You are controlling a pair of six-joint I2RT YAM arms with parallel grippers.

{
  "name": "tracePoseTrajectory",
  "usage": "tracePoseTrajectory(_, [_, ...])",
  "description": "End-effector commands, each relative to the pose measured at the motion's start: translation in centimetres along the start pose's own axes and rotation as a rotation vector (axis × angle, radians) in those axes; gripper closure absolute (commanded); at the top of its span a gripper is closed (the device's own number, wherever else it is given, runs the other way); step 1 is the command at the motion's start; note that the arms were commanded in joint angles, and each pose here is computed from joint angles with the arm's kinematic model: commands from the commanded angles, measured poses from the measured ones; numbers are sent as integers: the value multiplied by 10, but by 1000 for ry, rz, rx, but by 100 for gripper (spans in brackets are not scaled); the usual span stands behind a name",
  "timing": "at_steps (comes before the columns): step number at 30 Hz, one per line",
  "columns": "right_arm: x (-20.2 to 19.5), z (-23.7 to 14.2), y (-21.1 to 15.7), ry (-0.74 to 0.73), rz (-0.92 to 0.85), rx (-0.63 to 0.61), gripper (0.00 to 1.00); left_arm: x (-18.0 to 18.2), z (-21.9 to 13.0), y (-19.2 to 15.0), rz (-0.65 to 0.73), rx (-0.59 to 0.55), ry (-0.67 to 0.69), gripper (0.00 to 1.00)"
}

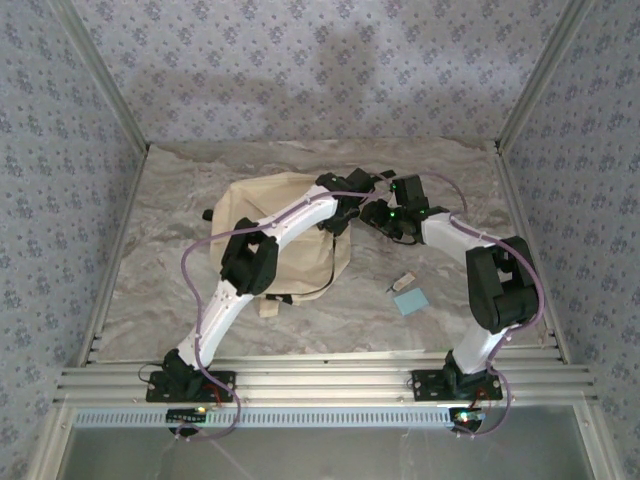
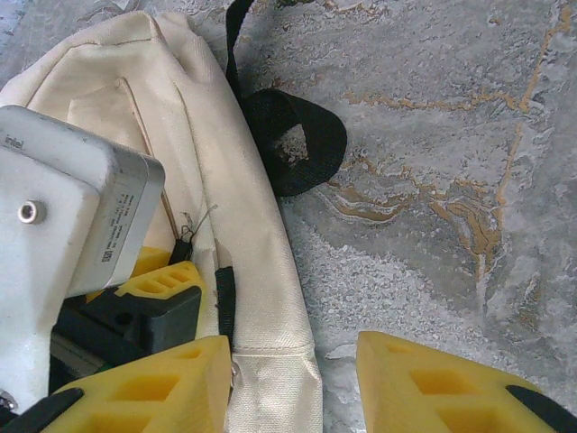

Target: Pack the student bag

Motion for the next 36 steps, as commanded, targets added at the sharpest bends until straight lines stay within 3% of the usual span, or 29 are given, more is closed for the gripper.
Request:
tracePoseTrajectory(1, [-3,4,-1,1,6,17,56,10,-23,6,-46,-57,-33,91])
tracePoseTrajectory(9, [4,33,-7,-5,-15,61,54,31,-54,3,-216,-172,-180,92])
tracePoseTrajectory(14, [9,48,-13,4,-21,93,54,41,-49,-5,-297,-194,-246,92])
tracePoseTrajectory(17, [11,56,-15,15,-17,105,53,41,-44,-8,-328,-199,-288,99])
tracePoseTrajectory(22, [28,52,-19,79,-18,108,53,45,-41,-13,-398,-236,-356,100])
tracePoseTrajectory(28, [48,37,-29,199,-35,119,66,61,-34,-24,-618,-309,-539,100])
tracePoseTrajectory(36, [54,56,-59,279,-114,213,65,76,-32,-36,-721,-338,-599,100])
Point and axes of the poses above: each hand's point on the last joint's axis, 136 mm out from that joint toward the fingers, its own z axis out along the fingers, its own x axis along the line the jaws close on, y = z × x, the point moved 6 cm from there along -z, back along the fingers, and after that the axes turned 14 degrees about z, right-handed, at the moved point
